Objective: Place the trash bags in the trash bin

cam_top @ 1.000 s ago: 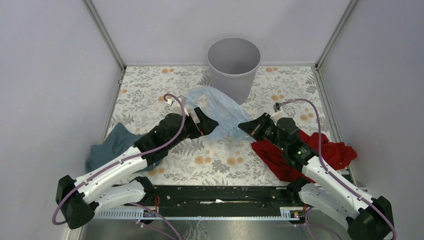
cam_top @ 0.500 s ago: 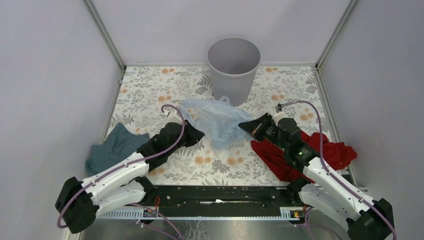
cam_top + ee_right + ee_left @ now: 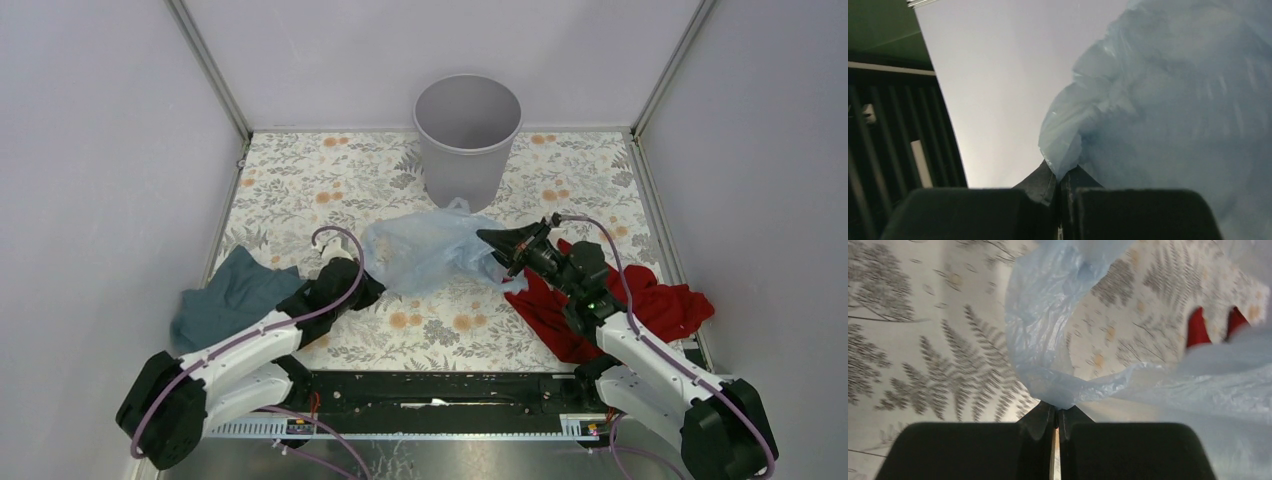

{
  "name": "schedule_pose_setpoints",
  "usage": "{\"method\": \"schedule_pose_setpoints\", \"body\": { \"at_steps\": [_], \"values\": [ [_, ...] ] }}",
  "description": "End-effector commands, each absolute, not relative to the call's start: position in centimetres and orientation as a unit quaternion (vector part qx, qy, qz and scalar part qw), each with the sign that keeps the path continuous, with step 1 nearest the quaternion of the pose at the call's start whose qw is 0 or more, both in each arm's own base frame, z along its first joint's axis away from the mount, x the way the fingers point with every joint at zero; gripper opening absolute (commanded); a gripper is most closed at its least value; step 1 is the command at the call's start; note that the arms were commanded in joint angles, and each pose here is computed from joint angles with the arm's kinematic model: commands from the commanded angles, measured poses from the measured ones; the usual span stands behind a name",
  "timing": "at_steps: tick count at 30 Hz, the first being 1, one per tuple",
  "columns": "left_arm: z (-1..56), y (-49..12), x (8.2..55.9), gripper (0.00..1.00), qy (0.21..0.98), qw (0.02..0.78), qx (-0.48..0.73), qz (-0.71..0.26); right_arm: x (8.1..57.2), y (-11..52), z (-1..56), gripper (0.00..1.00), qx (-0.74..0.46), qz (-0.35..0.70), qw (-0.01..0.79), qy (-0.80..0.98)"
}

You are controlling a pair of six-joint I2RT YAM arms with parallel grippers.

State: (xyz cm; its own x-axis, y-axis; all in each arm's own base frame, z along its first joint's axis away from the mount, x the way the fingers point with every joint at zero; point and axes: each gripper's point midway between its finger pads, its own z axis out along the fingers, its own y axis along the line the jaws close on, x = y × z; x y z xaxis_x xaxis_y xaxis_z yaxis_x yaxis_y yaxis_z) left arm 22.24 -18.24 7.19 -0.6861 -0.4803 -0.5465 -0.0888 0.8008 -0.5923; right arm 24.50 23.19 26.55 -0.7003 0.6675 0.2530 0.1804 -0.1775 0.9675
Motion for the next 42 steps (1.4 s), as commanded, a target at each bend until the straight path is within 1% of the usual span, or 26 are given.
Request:
{"method": "schedule_pose_setpoints", "body": {
  "at_steps": [1, 5, 8, 9, 11, 12, 14, 18, 19, 21, 24, 25, 28, 31, 36, 40, 42],
  "values": [
    [6.2, -16.6, 24.5, 0.01, 0.882, 0.360, -0.181, -0.242, 22.0, 23.5, 31.8, 0.00, 0.289, 0.763, 0.122, 0.565],
    [6.6, -15.8, 27.0, 0.00, 0.885, 0.371, -0.173, -0.222, 20.4, 24.5, 32.4, 0.00, 0.235, 0.761, 0.105, 0.596],
    [8.1, -15.8, 28.5, 0.01, 0.884, 0.386, -0.160, -0.212, 19.7, 24.8, 32.3, 0.00, 0.208, 0.756, 0.108, 0.611],
    [8.8, -16.0, 28.8, 0.02, 0.881, 0.392, -0.152, -0.217, 19.5, 24.9, 32.1, 0.00, 0.199, 0.753, 0.108, 0.618],
    [9.2, -16.3, 28.7, 0.08, 0.880, 0.394, -0.141, -0.224, 19.4, 25.2, 32.5, 0.00, 0.176, 0.755, 0.116, 0.621],
    [9.3, -16.5, 28.4, 0.12, 0.883, 0.388, -0.135, -0.228, 19.5, 25.3, 32.5, 0.00, 0.168, 0.752, 0.126, 0.624],
    [9.4, -17.2, 27.2, 0.26, 0.885, 0.372, -0.120, -0.253, 20.6, 25.3, 31.9, 0.00, 0.179, 0.736, 0.152, 0.635],
    [10.8, -18.2, 23.5, 0.62, 0.870, 0.354, -0.099, -0.328, 22.7, 25.4, 31.8, 0.00, 0.172, 0.712, 0.212, 0.647],
    [12.0, -18.2, 22.7, 0.75, 0.861, 0.361, -0.095, -0.346, 23.2, 25.7, 32.1, 0.00, 0.158, 0.701, 0.226, 0.657],
    [13.6, -18.2, 21.2, 0.86, 0.850, 0.366, -0.083, -0.369, 23.9, 25.9, 31.3, 0.00, 0.147, 0.674, 0.244, 0.682],
    [17.6, -18.6, 19.3, 0.97, 0.822, 0.386, -0.049, -0.416, 24.7, 25.8, 30.1, 0.00, 0.146, 0.645, 0.264, 0.703],
    [19.5, -19.1, 18.4, 0.99, 0.805, 0.392, -0.022, -0.444, 24.8, 25.8, 29.8, 0.00, 0.145, 0.639, 0.265, 0.708],
    [24.9, -20.8, 16.4, 0.99, 0.749, 0.410, 0.047, -0.518, 24.5, 26.1, 28.8, 0.00, 0.145, 0.642, 0.243, 0.713],
    [28.5, -22.3, 16.1, 0.99, 0.726, 0.425, 0.090, -0.533, 24.3, 26.2, 28.6, 0.00, 0.143, 0.652, 0.239, 0.705],
    [29.9, -24.5, 18.1, 0.99, 0.739, 0.461, 0.121, -0.476, 24.2, 26.4, 27.6, 0.00, 0.137, 0.639, 0.230, 0.721],
    [27.3, -26.2, 20.8, 0.99, 0.791, 0.475, 0.130, -0.362, 23.8, 26.3, 26.8, 0.00, 0.136, 0.632, 0.220, 0.730],
    [26.7, -27.1, 21.1, 0.99, 0.799, 0.487, 0.146, -0.322, 23.6, 26.2, 26.7, 0.00, 0.139, 0.632, 0.223, 0.729]
  ]
}}
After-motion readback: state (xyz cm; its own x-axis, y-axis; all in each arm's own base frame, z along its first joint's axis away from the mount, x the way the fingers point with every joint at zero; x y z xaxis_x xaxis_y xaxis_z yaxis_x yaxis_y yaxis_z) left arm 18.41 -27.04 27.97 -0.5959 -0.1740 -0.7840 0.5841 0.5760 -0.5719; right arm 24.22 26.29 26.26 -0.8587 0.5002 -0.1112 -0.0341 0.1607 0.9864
